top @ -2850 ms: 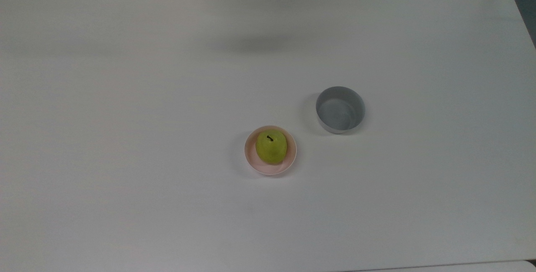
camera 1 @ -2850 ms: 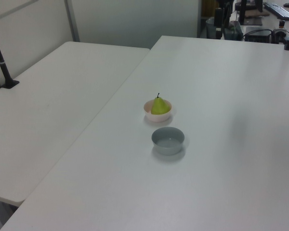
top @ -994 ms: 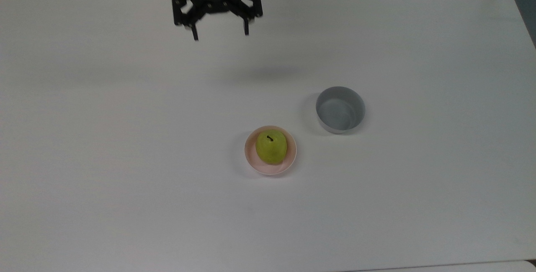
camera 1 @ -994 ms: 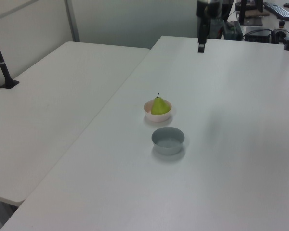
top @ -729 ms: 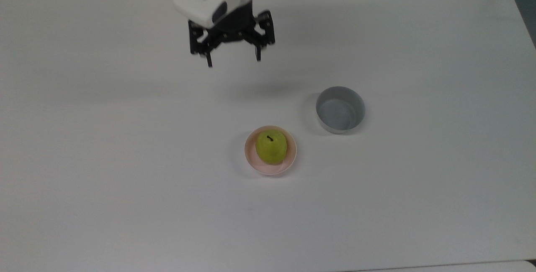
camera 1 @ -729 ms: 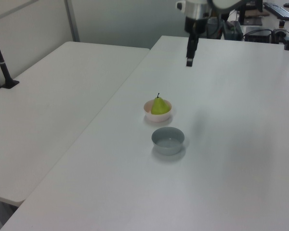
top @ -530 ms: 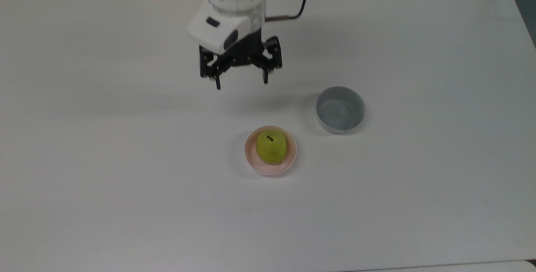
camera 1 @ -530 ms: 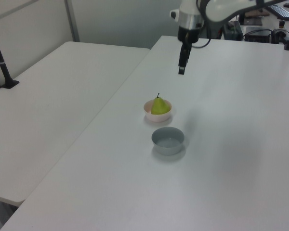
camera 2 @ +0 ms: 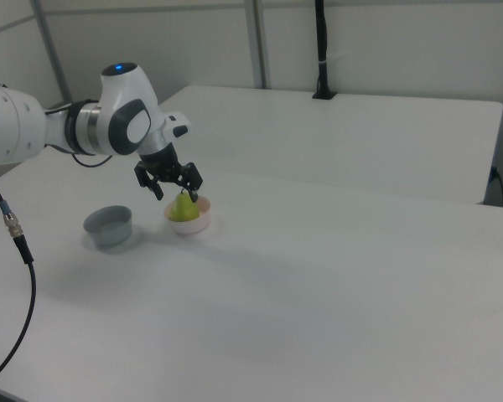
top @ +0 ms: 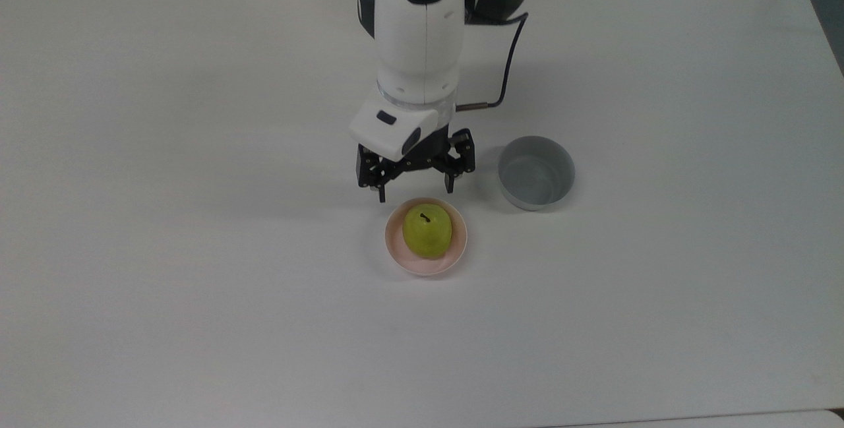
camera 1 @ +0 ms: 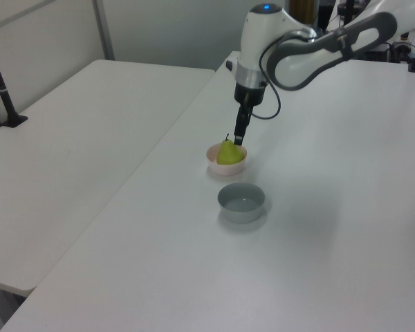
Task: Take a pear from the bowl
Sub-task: 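Move the open gripper over the green pear in the pink bowl, then lower the gripper around the pear and close on it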
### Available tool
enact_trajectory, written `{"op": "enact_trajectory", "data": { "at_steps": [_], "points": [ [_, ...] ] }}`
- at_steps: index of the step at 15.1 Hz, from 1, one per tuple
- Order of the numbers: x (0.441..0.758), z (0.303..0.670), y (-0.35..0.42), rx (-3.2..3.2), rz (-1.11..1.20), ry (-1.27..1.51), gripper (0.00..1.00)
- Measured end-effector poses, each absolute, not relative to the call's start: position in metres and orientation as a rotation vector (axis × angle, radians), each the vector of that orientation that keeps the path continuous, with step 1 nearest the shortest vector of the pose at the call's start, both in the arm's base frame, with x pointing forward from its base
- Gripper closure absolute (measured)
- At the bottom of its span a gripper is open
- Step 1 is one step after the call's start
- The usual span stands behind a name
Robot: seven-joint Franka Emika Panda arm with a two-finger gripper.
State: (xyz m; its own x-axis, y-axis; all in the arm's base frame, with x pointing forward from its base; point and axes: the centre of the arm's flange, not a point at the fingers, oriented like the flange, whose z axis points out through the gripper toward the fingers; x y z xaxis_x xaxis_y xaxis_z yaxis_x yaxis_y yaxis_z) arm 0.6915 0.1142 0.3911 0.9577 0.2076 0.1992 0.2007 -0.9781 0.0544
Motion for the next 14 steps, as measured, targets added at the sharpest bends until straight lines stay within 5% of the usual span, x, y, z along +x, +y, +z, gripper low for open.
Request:
{"op": "enact_trajectory", "data": {
  "at_steps": [14],
  "points": [
    [0.707,0.348,0.120,3.065,0.428,0.303,0.00]
  ]
}}
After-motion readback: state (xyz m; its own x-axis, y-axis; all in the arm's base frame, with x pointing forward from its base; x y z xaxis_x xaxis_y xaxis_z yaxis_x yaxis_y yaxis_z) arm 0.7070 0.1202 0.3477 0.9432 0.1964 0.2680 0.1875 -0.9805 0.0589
